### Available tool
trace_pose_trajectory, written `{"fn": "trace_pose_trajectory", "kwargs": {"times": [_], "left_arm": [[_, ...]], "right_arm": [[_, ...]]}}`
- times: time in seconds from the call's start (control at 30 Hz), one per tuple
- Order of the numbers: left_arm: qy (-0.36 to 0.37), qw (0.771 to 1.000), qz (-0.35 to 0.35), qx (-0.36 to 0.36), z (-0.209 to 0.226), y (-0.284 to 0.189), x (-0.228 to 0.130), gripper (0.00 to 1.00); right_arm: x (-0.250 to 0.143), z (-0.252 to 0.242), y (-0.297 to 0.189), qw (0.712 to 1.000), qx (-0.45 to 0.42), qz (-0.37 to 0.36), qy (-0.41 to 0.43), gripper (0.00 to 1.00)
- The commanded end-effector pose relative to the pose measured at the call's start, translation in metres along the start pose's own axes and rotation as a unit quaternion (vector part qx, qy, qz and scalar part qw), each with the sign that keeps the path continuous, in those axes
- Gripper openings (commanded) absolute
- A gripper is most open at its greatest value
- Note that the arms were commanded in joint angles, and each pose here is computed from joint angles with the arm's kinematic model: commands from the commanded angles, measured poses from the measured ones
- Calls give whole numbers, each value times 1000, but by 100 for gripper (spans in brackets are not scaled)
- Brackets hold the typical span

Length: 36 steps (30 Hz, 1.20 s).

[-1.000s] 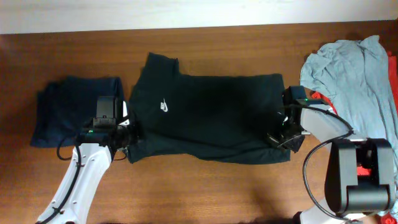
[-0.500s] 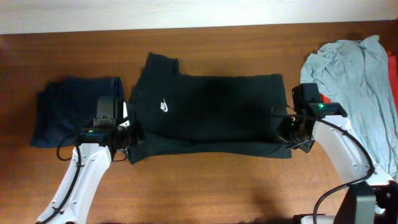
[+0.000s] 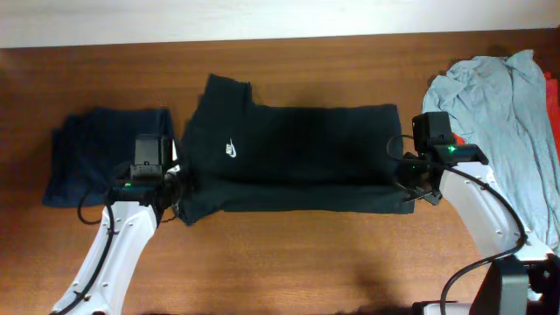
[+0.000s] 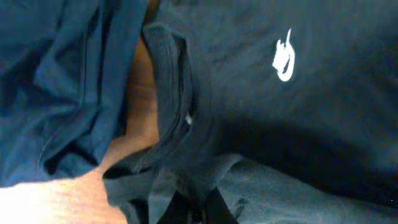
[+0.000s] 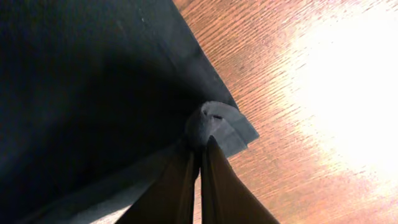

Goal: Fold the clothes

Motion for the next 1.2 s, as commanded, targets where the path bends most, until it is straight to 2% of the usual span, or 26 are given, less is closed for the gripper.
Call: {"fn": "trace_pose_trajectory", "kwargs": {"times": [0.0,0.27,0.33,0.4,0.43,0.5,0.53,0.8,0.9,1.0,1.03,1.1,1.13,1.17], "left_arm": [[9,1000,-25,2,-2,-2,10,3],[9,999,-32,-1,-3,-2,13,7],[9,999,-32,-1,-3,-2,13,13],[9,999,-32,-1,-3,-2,13,24],[9,999,-32,0,-3,-2,13,32],[9,999,-32,0,-3,-2,13,56],[9,999,-34,5,-2,-2,13,58],[39,999,-32,13,0,-16,8,59],[103,993,-35,-42,-10,-26,7,57],[193,976,-36,-97,-22,-33,2,46],[212,971,-35,-106,-25,-33,1,42],[238,964,-31,-111,-31,-32,-2,34],[263,958,-20,-116,-36,-29,-8,24],[276,954,-11,-118,-39,-27,-12,21]], "right_arm": [[3,-1,3,1000,-14,-9,6,4],[9,5,10,1000,-2,-17,7,4],[10,7,11,1000,3,-19,7,7],[13,9,11,1000,8,-27,7,24],[15,10,10,999,12,-32,8,29],[18,12,10,999,19,-42,6,32],[19,12,10,999,20,-44,7,33],[8,5,7,1000,3,-15,-22,39],[-1,7,6,998,24,18,-59,39],[-8,12,5,994,55,47,-88,37],[-10,13,5,992,66,55,-95,32],[-13,17,4,988,90,69,-107,15],[-16,21,3,983,113,81,-119,4],[-18,23,2,980,128,88,-125,4]]}}
Point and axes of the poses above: each gripper's point midway between its finger pads, its own y axis out along the fingers, its own z axis along the line the jaws close on, x = y × z, the point moved 8 cm from there along -y, back along the fingers
